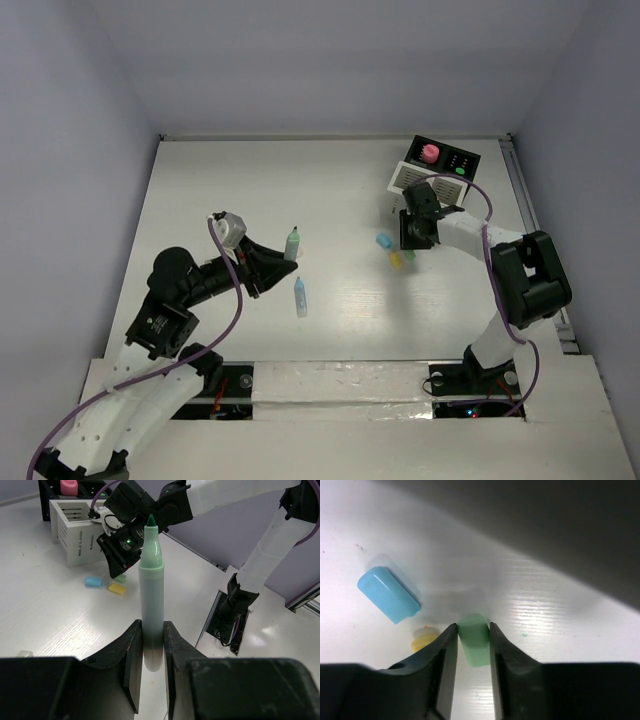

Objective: Sort the stationery into containers
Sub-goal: Close the pen cap on the pen.

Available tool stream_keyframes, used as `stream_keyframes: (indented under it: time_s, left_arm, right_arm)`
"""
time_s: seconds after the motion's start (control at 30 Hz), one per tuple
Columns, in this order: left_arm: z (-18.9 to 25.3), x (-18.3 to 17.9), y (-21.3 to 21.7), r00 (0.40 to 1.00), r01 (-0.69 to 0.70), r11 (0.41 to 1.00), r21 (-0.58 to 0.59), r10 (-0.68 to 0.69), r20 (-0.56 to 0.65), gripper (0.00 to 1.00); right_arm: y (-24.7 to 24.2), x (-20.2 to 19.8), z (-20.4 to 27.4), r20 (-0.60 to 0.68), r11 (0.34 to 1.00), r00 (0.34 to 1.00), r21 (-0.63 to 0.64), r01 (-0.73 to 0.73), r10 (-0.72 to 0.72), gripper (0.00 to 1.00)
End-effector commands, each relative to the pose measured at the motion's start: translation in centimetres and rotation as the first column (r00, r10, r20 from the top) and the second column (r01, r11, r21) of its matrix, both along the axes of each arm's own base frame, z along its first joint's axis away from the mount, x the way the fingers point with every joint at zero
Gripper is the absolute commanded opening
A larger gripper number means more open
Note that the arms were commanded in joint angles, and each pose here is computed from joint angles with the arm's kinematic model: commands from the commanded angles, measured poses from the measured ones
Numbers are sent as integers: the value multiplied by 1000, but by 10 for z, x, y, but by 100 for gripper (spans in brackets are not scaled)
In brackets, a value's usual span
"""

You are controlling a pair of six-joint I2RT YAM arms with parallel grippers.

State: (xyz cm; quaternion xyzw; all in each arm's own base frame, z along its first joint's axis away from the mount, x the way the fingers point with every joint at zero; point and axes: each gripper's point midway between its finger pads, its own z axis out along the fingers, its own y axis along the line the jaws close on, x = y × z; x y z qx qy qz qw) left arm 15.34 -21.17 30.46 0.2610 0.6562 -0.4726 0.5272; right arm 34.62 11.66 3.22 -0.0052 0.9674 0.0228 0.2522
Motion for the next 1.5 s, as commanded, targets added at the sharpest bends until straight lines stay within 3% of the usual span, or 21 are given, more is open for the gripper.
stream_keyframes:
  time_s: [0.0, 0.03, 0.13, 0.3, 0.47, 0.7, 0.77, 0.9, 1.03, 1.23, 1.37, 1.47]
  left_arm:
    - [11, 0, 1, 998, -5, 1000, -22, 6, 55, 0]
    - [12, 0, 2, 998, -6, 1000, -24, 7, 57, 0]
    - [11, 1, 1, 998, -8, 1000, -21, 9, 55, 0]
    - [10, 2, 2, 999, -11, 1000, -20, 12, 52, 0]
    - [11, 4, 1, 999, -14, 1000, -18, 15, 51, 0]
    - [7, 5, 1, 999, -19, 1000, -11, 19, 41, 0]
    - [7, 4, 1, 999, -16, 1000, -12, 16, 43, 0]
    - [7, 5, 0, 999, -11, 1000, -9, 12, 39, 0]
    - [4, 6, 0, 999, -11, 1000, -6, 11, 31, 0]
    - [-1, 7, -4, 1000, 3, 1000, 1, -3, 6, 0]
    - [-5, 9, -6, 1000, 9, 1000, 7, -9, -10, 0]
    - [-12, 12, -7, 999, 5, 1000, 21, -4, -33, 0]
  right_arm:
    - [-2, -20, -11, -79, 1000, 997, -15, 7, -8, 30]
    - [-2, -19, -10, -75, 1000, 997, -15, 9, -10, 24]
    - [-2, -20, -7, -67, 1000, 998, -10, 20, -21, 25]
    - [-3, -24, -7, -76, 1000, 997, -11, 21, -22, 43]
    - [-5, -27, -15, -104, 999, 994, -29, 15, -18, 44]
    - [-4, -29, -21, -125, 1000, 992, -28, 11, -14, 32]
    - [-6, -31, -17, -120, 999, 993, -32, 12, -15, 19]
    - [-13, -30, -1, -72, 998, 997, -52, 31, -35, 16]
    - [-10, -18, 42, 78, 999, 996, -12, 47, -45, 14]
    - [30, -16, 138, 350, 983, 937, 176, -49, -16, 13]
    - [102, -32, 214, 525, 908, 851, 365, -203, -20, 14]
    - [138, -38, 268, 615, 824, 777, 505, -257, -135, 14]
